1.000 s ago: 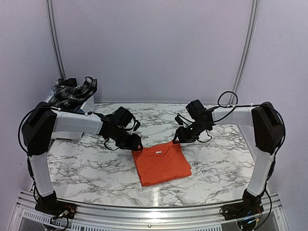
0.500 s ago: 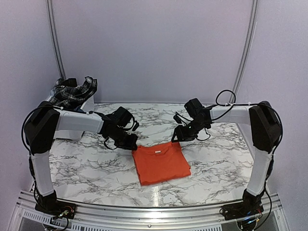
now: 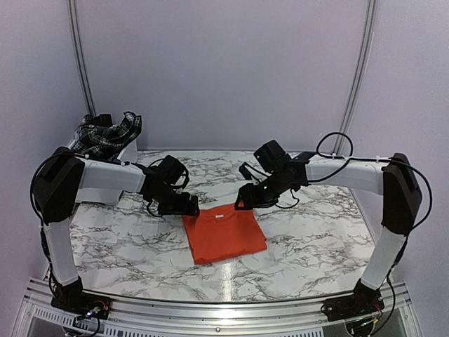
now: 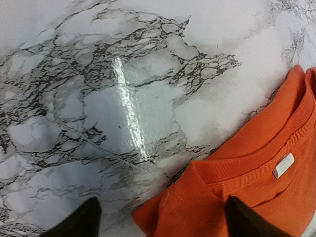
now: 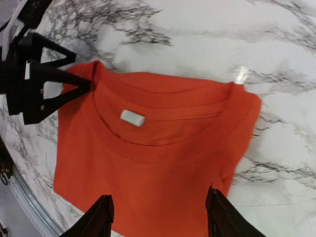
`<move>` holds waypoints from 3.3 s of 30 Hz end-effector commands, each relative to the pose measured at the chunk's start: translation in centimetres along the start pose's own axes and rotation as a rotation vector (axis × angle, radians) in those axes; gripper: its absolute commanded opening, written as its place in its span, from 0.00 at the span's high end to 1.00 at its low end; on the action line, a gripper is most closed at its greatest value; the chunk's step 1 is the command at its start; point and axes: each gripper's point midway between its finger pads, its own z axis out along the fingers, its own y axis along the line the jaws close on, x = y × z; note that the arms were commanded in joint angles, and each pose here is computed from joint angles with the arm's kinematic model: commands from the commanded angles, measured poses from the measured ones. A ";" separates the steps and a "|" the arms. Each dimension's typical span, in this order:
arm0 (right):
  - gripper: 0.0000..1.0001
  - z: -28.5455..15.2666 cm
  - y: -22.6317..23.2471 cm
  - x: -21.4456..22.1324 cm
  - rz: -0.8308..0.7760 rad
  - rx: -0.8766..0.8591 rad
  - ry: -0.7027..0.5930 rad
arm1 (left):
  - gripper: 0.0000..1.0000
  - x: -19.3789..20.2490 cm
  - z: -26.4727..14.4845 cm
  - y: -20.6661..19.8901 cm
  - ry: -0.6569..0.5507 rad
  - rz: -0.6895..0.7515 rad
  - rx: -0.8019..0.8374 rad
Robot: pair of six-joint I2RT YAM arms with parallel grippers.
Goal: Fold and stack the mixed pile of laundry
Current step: Adjust the square-folded T-shirt at the center of the board, then move the square-folded T-shirt to the corner of the board.
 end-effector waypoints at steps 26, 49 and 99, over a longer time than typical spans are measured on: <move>0.26 8.5 -9.4 4.4 0.217 0.438 0.199 | 0.01 -2.9 -15.2 4.0 -0.256 -0.067 -0.053; 0.27 1.5 -31.9 -4.7 0.343 0.534 0.073 | 0.01 -3.3 -17.0 6.2 -0.250 -0.046 -0.087; 0.24 1.4 -33.3 -2.4 0.385 0.477 0.006 | 0.01 -3.7 -23.7 10.2 -0.376 -0.217 -0.111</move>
